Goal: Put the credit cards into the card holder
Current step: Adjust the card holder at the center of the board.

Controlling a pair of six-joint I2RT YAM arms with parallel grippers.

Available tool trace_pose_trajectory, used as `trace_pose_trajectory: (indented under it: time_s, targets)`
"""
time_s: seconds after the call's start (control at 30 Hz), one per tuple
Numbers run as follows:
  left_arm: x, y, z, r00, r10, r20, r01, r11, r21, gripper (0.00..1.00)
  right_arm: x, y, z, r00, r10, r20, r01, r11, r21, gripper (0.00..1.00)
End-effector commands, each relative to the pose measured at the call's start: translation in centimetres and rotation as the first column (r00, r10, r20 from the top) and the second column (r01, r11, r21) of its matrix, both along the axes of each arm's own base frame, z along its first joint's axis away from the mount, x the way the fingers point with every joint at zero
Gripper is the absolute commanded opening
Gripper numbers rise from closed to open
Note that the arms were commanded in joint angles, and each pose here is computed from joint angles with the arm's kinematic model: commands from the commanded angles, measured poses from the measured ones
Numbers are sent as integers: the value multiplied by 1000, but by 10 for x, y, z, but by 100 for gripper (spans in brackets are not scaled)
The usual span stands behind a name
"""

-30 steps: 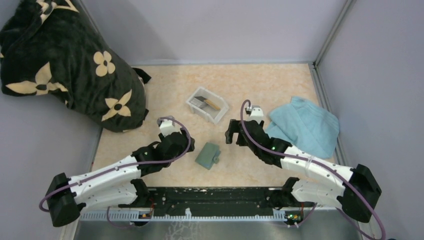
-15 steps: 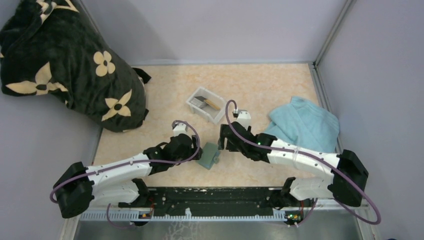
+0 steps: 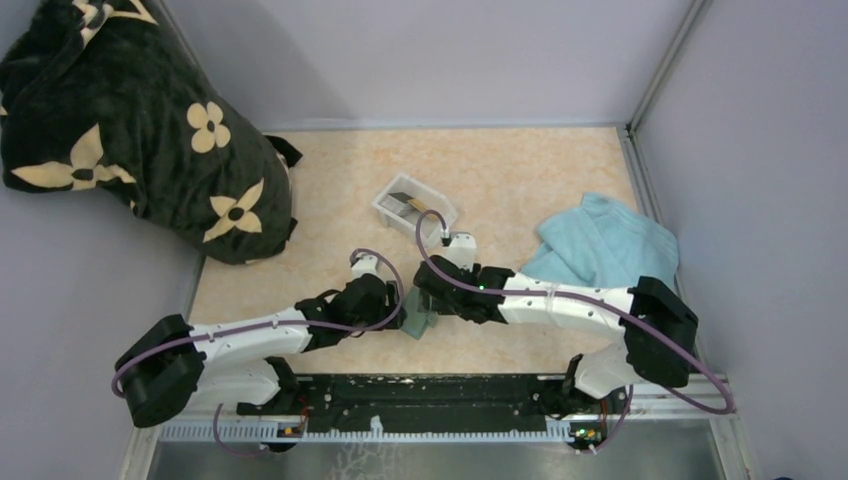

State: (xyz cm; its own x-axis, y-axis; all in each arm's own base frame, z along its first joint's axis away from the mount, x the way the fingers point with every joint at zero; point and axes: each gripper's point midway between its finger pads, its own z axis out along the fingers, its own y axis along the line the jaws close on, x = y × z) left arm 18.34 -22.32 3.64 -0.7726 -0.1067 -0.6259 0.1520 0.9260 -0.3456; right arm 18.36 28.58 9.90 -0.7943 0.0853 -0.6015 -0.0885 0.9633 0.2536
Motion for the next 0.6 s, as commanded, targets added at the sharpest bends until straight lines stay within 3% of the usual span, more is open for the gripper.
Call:
trace_pose_trajectory:
  time_s: [0.0,0.57]
  targets:
    - [-2,-5,-7,1000,-10,-17,10,1000,-30,73,3,16,11,1000,-21,-1,21,999,43,72]
    - [-27,-1,-48,984,4,-179,-8,1000,-21,64,-10,21,-23,994,-54,-96,54,999,-11,65]
